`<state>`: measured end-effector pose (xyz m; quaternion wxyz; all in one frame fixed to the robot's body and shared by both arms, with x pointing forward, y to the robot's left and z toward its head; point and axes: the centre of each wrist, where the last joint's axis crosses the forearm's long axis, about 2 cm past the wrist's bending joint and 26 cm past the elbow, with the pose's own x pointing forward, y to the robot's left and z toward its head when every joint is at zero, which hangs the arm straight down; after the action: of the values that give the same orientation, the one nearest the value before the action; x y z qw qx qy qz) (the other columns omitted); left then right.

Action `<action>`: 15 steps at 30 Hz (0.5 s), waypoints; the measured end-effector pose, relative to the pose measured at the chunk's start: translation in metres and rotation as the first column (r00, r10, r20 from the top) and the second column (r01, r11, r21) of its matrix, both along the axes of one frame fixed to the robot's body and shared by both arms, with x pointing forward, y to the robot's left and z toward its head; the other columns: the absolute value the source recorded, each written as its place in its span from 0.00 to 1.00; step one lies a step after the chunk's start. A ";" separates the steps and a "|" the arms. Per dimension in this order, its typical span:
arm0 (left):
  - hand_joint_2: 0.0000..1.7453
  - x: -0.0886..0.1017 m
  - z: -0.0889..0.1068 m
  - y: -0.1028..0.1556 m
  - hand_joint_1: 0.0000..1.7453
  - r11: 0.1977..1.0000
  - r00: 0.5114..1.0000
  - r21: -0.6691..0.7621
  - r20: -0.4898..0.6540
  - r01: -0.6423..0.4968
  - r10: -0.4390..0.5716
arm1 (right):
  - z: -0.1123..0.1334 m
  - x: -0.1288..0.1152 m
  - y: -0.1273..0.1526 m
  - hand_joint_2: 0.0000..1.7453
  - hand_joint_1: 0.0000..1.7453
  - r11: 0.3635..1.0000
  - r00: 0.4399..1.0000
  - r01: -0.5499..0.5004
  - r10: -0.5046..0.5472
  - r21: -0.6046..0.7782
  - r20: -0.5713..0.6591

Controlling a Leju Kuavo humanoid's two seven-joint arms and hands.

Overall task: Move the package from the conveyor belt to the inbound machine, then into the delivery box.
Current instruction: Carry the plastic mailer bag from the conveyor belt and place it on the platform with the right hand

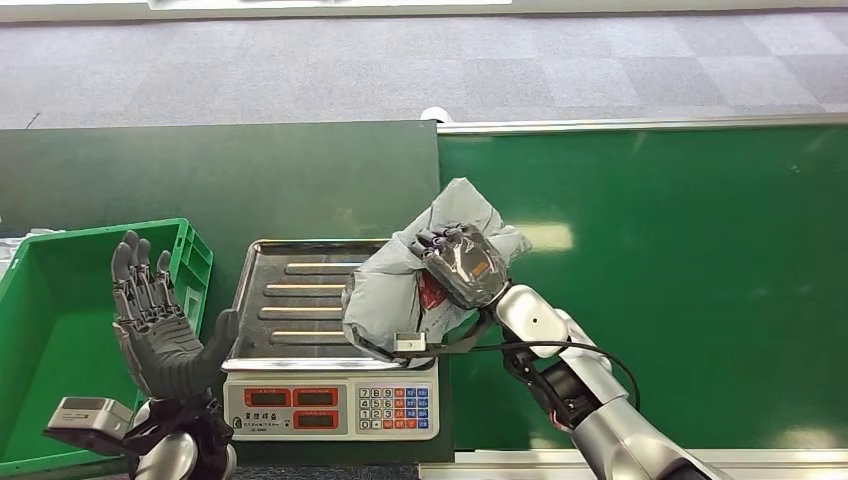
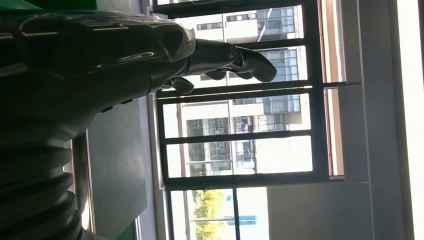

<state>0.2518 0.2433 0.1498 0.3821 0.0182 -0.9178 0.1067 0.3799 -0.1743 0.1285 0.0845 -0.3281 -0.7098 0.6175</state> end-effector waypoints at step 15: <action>1.00 0.002 0.000 -0.002 0.00 1.000 1.000 -0.004 0.004 0.028 -0.028 | 0.006 -0.004 0.057 1.00 1.00 0.993 0.993 -0.105 0.108 -0.057 0.050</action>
<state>0.2535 0.2417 0.1501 0.3817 0.0045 -0.9185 0.1031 0.3756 -0.1169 0.1349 0.0236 -0.3081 -0.7112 0.6315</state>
